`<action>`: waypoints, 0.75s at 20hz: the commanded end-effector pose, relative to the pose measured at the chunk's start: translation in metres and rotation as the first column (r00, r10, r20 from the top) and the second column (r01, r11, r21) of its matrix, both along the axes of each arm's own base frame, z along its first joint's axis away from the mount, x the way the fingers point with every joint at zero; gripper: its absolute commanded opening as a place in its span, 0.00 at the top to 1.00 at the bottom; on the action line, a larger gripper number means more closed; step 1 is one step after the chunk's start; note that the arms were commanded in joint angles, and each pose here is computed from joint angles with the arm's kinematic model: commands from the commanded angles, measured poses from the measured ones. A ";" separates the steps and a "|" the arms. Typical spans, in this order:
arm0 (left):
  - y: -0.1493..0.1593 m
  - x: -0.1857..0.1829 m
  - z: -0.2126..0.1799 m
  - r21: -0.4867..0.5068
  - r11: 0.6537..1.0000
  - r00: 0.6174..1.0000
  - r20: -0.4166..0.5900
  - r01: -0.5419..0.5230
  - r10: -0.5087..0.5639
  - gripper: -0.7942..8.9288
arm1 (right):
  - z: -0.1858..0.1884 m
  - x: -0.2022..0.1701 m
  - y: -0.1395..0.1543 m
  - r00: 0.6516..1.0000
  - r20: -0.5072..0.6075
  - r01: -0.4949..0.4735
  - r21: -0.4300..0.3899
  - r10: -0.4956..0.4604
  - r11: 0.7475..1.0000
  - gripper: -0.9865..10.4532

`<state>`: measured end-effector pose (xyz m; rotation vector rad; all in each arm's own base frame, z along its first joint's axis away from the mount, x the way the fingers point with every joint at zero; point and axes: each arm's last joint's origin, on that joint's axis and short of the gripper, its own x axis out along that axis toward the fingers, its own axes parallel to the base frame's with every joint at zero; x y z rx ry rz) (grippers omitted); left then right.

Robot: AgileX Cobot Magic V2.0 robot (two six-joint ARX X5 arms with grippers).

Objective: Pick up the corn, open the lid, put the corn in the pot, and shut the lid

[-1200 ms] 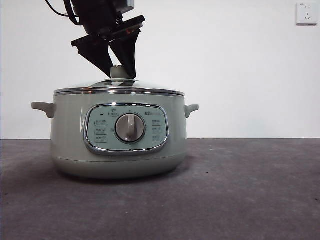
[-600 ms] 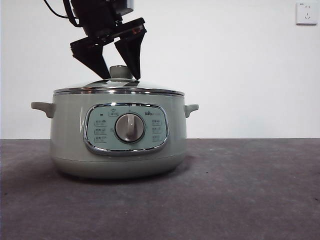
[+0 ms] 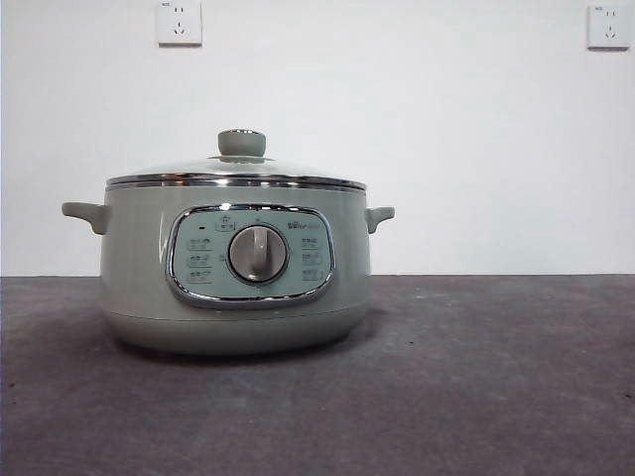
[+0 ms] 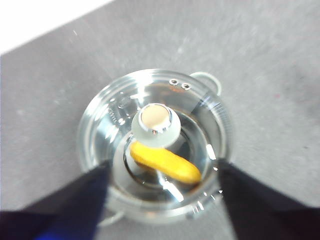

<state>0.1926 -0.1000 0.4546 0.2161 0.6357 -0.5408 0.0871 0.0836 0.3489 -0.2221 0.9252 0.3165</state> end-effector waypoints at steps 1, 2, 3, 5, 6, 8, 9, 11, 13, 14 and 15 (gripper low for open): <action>0.013 -0.025 0.012 -0.032 0.999 0.999 0.054 -0.005 0.007 0.92 | -0.001 0.000 0.000 1.000 -0.002 0.009 0.005 -0.009 1.000 0.93; 0.018 -0.034 0.018 -0.047 0.999 0.996 0.084 -0.004 0.008 0.92 | -0.001 0.000 0.001 1.000 -0.001 0.008 0.006 -0.008 1.000 0.93; 0.022 -0.042 0.021 -0.058 0.998 0.994 0.106 -0.003 0.009 0.92 | -0.001 0.000 0.001 1.000 -0.001 0.008 0.006 -0.008 1.000 0.93; 0.027 -0.053 0.026 -0.073 0.997 0.991 0.134 -0.001 0.011 0.92 | -0.001 0.000 0.001 1.000 -0.001 0.008 0.006 -0.008 1.000 0.93; 0.029 -0.056 0.027 -0.077 0.997 0.990 0.142 0.000 0.011 0.92 | -0.001 0.000 0.001 1.000 0.000 0.008 0.006 -0.008 1.000 0.93; 0.029 -0.057 0.027 -0.078 0.997 0.989 0.144 0.000 0.011 0.92 | -0.001 0.000 0.001 1.000 0.000 0.008 0.006 -0.008 1.000 0.93; 0.029 -0.056 0.027 -0.038 0.999 0.987 0.162 0.014 -0.008 0.92 | -0.001 0.000 0.001 1.000 -0.001 0.008 0.006 -0.008 1.000 0.93; 0.029 -0.054 0.026 0.032 0.999 0.982 0.185 0.026 -0.032 0.92 | -0.001 0.000 0.001 1.000 -0.001 0.008 0.006 -0.008 1.000 0.93; 0.031 -0.053 0.017 0.102 0.995 0.994 0.113 -0.013 0.002 0.92 | -0.001 0.000 0.001 1.000 0.000 0.008 0.006 -0.008 1.000 0.93; 0.035 -0.049 0.013 0.129 0.989 0.993 0.099 -0.072 0.059 0.92 | -0.001 0.000 0.001 1.000 0.000 0.008 0.007 -0.008 1.000 0.93; 0.043 -0.044 0.008 0.150 0.979 0.986 0.113 -0.140 0.124 0.92 | -0.001 0.000 0.001 1.000 0.000 0.008 0.007 -0.008 1.000 0.93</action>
